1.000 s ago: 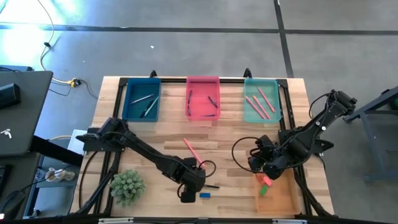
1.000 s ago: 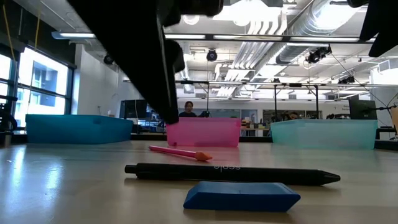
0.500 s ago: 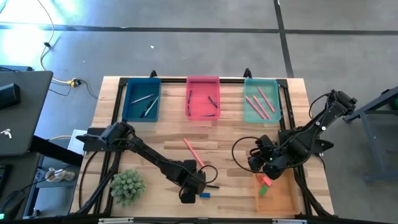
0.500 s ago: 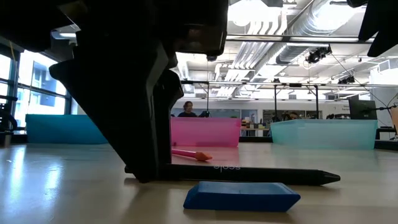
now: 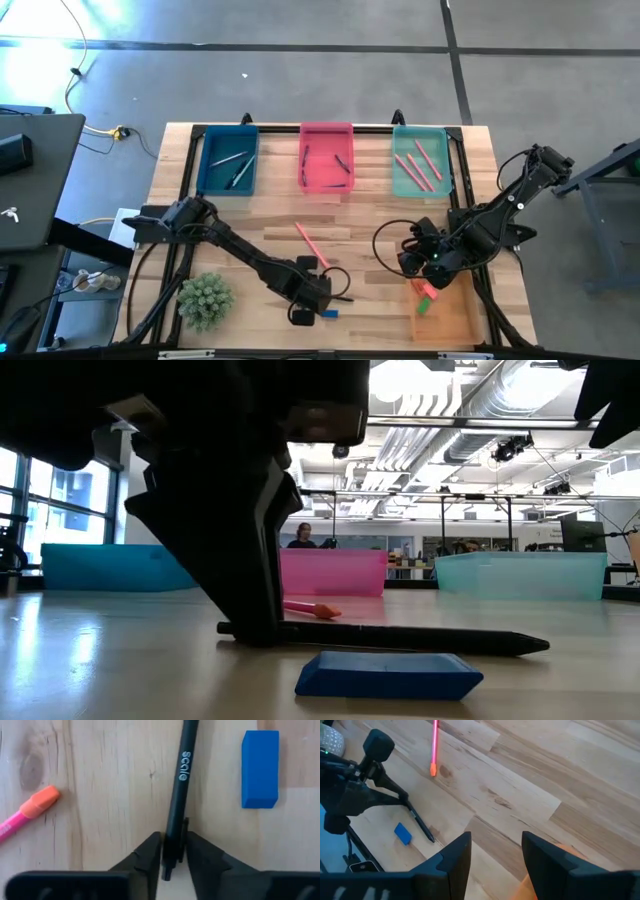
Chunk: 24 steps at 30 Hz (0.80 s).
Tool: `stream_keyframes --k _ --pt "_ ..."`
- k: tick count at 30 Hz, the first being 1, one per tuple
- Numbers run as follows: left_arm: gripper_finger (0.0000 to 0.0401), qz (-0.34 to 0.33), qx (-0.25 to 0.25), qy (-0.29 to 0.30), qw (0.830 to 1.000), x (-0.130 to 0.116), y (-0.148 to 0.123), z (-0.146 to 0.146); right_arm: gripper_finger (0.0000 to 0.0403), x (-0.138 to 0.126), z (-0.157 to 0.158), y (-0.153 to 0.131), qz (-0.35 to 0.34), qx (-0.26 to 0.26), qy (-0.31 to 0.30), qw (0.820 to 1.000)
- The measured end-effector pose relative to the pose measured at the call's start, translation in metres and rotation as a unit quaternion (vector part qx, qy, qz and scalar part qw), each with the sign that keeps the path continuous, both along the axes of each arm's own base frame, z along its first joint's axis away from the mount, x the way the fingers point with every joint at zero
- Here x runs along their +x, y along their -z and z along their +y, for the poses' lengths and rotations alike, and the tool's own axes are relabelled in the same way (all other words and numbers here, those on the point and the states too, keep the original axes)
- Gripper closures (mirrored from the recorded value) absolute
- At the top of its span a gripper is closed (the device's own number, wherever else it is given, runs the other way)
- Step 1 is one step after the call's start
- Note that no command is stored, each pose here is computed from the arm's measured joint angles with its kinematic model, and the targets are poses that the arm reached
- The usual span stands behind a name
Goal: Sort crayons/erasers/pens/pencils in bins
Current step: Put the black pen into the blue bin
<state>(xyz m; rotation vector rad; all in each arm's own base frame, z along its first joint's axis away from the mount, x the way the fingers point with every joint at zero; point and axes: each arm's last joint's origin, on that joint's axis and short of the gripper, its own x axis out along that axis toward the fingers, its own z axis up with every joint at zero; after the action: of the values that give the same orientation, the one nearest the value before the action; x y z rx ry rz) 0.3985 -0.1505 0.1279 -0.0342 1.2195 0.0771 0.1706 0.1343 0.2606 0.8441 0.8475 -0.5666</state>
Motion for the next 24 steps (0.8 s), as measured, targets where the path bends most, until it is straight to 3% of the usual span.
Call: stream_keyframes --k 7,17,24 --pt "0.0383 0.001 0.01 0.03 1.0 -0.001 0.0 -0.002 0.0236 0.002 0.001 -0.001 -0.009 0.008 -0.002 1.0" --pt "0.0383 0.01 -0.023 0.055 0.998 0.0 -0.005 0.004 0.0236 0.012 0.012 -0.009 -0.068 0.027 -0.062 0.995" --pt "0.0384 -0.01 -0.04 0.063 0.997 0.001 -0.031 0.02 0.0236 0.015 0.022 -0.015 -0.105 0.039 -0.115 0.987"
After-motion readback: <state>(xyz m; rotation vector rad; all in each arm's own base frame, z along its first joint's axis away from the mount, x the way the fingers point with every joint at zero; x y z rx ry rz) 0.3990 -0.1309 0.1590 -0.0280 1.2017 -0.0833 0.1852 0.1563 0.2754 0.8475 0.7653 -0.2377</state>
